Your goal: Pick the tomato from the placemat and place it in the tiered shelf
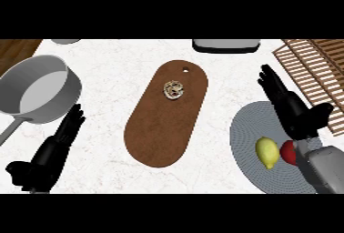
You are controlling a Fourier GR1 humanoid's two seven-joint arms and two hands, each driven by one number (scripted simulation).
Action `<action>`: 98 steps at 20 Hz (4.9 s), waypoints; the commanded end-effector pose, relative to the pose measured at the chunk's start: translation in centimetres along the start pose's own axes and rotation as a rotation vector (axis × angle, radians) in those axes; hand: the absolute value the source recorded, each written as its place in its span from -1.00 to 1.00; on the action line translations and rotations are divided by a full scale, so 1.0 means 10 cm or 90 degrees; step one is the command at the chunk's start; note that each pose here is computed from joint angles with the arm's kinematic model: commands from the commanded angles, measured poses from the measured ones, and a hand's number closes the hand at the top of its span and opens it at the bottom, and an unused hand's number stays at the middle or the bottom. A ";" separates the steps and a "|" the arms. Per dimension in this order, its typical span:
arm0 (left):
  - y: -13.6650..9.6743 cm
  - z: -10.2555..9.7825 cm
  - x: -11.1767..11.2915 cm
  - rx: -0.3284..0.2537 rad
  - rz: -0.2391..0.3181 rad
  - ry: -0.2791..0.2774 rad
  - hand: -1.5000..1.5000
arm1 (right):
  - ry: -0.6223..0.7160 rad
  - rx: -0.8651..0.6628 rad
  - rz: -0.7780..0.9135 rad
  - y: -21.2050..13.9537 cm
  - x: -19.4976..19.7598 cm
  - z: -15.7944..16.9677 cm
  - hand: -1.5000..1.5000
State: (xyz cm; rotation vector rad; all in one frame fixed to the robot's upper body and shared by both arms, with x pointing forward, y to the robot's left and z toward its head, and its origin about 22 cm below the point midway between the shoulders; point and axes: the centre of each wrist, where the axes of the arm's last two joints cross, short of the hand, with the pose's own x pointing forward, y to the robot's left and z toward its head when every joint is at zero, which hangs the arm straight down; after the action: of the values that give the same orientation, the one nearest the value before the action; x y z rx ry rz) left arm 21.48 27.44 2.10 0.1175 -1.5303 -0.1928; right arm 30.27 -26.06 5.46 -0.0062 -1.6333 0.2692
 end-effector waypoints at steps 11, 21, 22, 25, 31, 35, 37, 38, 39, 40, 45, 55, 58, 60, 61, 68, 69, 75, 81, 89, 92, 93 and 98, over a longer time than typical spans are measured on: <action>0.25 -0.48 0.34 0.088 0.067 0.005 0.00 | -0.029 -0.409 -0.118 -1.53 -0.35 0.82 -1.00; 0.22 -0.68 0.40 0.066 0.072 0.012 0.00 | 0.070 -0.150 0.051 -1.85 0.32 1.26 -1.00; 0.17 -0.67 0.40 0.053 0.073 0.008 0.00 | 0.106 -0.127 0.080 -1.85 0.46 1.17 -1.00; 0.26 -0.72 0.40 0.051 0.070 0.020 0.00 | 0.198 -0.068 0.252 -1.81 0.68 1.12 -1.00; 0.19 -0.74 0.49 0.039 0.072 -0.006 0.00 | 0.298 -0.058 0.571 -1.57 1.14 0.97 -1.00; 0.12 -0.73 0.41 0.031 0.071 0.003 0.00 | 0.346 -0.068 0.564 -1.08 1.09 0.85 -1.00; 0.11 -0.81 0.56 0.032 0.069 0.007 0.00 | 0.368 -0.063 0.567 -0.85 1.10 0.79 -1.00; 0.10 -0.84 0.42 0.041 0.072 -0.006 0.00 | 0.370 -0.056 0.561 -0.68 0.95 0.78 -1.00; -0.14 -0.78 0.54 0.019 0.078 0.006 0.00 | 0.382 -0.061 0.577 -0.69 0.94 0.69 -1.00; 0.09 -0.82 0.46 0.034 0.072 0.008 0.00 | 0.386 -0.050 0.579 -0.59 0.83 0.65 -1.00; 0.19 -0.91 0.61 0.031 0.069 -0.007 0.00 | 0.488 -0.013 0.661 -0.46 0.71 0.57 -1.00; 0.34 -0.91 0.62 0.044 0.077 0.006 0.00 | 0.539 0.003 0.703 -0.41 0.66 0.53 -1.00; 0.21 -0.67 0.42 0.045 0.075 0.016 0.00 | 0.539 -0.007 0.691 -0.26 0.58 0.61 -1.00; 0.23 -0.85 0.56 0.052 0.073 0.003 0.00 | 0.544 0.018 0.699 -0.14 0.52 0.57 -1.00; 0.24 -0.71 0.35 0.047 0.069 0.018 0.00 | 0.552 0.010 0.698 -0.17 0.31 0.51 -1.00; 0.21 -0.95 0.29 0.059 0.070 0.014 0.00 | 0.542 -0.011 0.683 -0.26 0.04 0.70 -1.00; 0.10 -0.91 0.36 0.044 0.075 0.007 0.00 | 0.539 -0.006 0.686 -0.12 0.26 0.58 -1.00; 0.26 -0.72 0.38 0.044 0.069 0.009 0.00 | 0.547 0.002 0.676 -0.22 -0.18 0.53 -1.00; 0.22 -0.78 0.44 0.039 0.064 0.012 0.00 | 0.557 -0.004 0.652 -0.29 -0.40 0.46 -1.00; 0.17 -0.72 0.32 0.039 0.079 0.007 0.00 | 0.571 0.034 0.630 -0.31 -0.67 0.44 1.00; 0.26 -0.82 0.55 0.044 0.059 0.004 0.00 | 0.564 0.052 0.673 -0.25 -0.73 0.48 1.00; 0.11 -0.71 0.58 0.040 0.072 -0.001 0.00 | 0.525 0.055 0.720 -0.16 -0.84 0.70 1.00; 0.10 -0.82 0.43 0.043 0.076 0.007 0.00 | 0.465 0.014 0.727 -0.32 -0.83 0.44 1.00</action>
State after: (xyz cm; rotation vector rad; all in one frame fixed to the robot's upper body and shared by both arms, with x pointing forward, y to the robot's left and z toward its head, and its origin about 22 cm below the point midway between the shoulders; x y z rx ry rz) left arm 29.90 27.98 6.61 0.0811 -1.5318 -0.0472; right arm 27.08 -31.03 -0.56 -0.9014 -0.7046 0.9948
